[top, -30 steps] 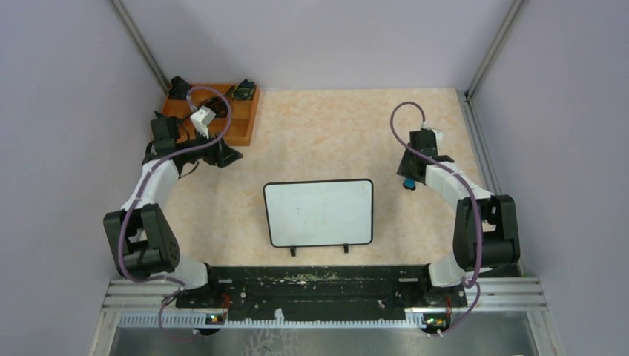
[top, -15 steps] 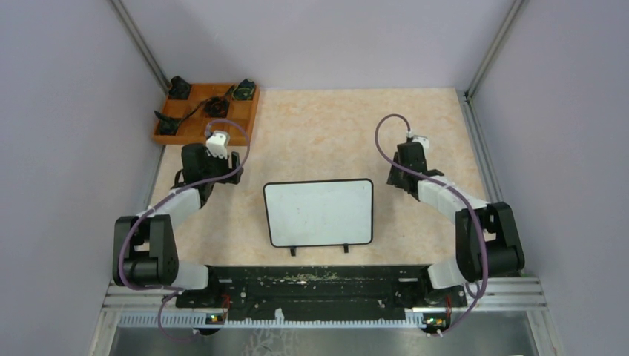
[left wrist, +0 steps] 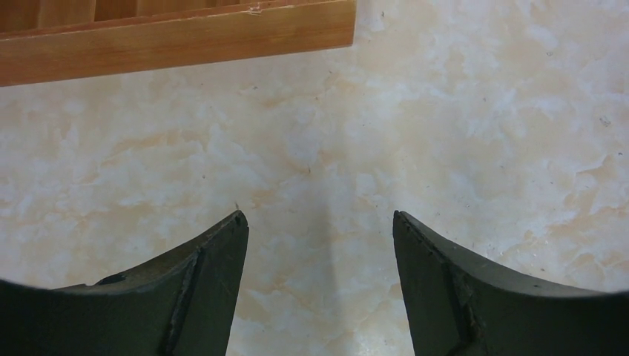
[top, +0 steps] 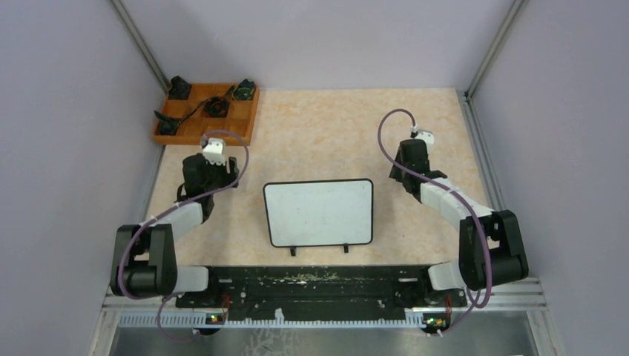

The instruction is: Erase the whiteboard

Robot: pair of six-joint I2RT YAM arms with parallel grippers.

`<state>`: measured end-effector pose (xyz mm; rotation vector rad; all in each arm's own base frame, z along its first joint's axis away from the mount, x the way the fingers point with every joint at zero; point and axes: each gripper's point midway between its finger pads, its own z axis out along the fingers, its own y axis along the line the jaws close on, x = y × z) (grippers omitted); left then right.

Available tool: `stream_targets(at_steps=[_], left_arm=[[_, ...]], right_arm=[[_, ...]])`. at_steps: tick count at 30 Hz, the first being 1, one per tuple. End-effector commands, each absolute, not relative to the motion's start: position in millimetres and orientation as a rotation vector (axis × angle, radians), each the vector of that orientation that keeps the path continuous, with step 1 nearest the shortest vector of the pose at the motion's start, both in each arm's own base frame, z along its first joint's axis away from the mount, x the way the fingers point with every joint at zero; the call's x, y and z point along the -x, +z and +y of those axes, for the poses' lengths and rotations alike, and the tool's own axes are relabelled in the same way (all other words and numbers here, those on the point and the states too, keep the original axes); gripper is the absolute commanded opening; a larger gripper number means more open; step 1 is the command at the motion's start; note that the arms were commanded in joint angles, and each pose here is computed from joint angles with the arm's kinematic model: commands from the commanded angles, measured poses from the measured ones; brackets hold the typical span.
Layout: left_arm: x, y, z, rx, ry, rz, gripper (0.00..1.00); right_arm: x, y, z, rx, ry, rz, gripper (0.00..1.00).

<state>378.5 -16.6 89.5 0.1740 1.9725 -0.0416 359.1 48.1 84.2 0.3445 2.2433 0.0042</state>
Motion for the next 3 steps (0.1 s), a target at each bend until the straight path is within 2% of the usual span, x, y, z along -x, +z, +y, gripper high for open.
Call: stream_targets(at_steps=[1, 3], left_arm=[[-382.5, 102.5, -19.3, -0.172, -0.049, 1.924, 0.77], [-382.6, 102.6, -19.8, -0.174, -0.051, 1.927, 0.77]], right_arm=[[-373.1, 106.9, 51.0, -0.355, 0.036, 2.156, 0.42], [-372.8, 108.2, 51.3, -0.352, 0.041, 2.151, 0.43]])
